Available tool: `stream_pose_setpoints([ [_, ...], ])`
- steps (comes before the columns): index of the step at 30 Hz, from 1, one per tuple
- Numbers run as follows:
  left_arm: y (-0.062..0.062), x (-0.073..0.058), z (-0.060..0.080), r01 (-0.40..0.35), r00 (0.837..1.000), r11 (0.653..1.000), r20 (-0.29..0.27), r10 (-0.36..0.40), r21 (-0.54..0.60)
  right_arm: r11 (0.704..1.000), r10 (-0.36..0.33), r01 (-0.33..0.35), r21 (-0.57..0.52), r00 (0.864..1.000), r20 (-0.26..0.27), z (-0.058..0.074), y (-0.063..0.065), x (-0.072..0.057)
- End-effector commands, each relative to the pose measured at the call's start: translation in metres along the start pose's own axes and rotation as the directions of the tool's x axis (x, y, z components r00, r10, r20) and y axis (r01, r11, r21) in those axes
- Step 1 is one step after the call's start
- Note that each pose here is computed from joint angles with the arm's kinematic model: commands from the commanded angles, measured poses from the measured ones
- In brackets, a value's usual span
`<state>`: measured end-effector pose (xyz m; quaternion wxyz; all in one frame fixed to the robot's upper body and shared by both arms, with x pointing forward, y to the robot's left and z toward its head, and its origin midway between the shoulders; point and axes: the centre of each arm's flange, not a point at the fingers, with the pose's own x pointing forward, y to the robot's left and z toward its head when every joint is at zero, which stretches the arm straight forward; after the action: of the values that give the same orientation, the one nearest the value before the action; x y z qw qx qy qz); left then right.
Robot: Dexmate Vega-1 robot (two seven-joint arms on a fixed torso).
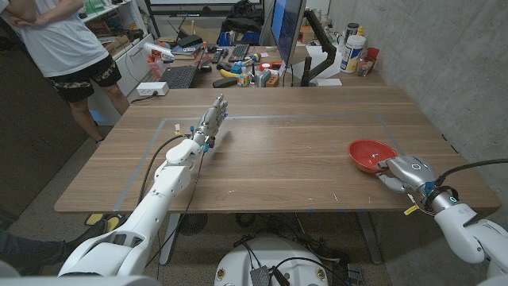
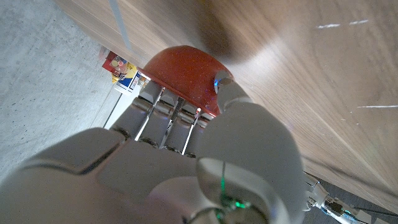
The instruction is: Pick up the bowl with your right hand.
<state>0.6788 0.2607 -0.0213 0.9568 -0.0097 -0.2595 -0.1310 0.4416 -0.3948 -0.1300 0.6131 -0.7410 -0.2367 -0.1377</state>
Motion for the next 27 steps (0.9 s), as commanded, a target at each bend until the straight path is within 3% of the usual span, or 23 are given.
stream_pose_setpoints([
  [1,-0.001,0.002,0.005,0.008,1.000,1.000,0.010,-0.008,0.004,0.999,-0.037,0.037,-0.010,0.999,-0.007,-0.001,-0.013,-0.001],
  [27,-0.004,0.001,0.010,0.014,1.000,1.000,0.022,-0.014,0.011,0.997,-0.077,0.078,-0.013,0.996,0.035,0.001,-0.041,-0.001],
])
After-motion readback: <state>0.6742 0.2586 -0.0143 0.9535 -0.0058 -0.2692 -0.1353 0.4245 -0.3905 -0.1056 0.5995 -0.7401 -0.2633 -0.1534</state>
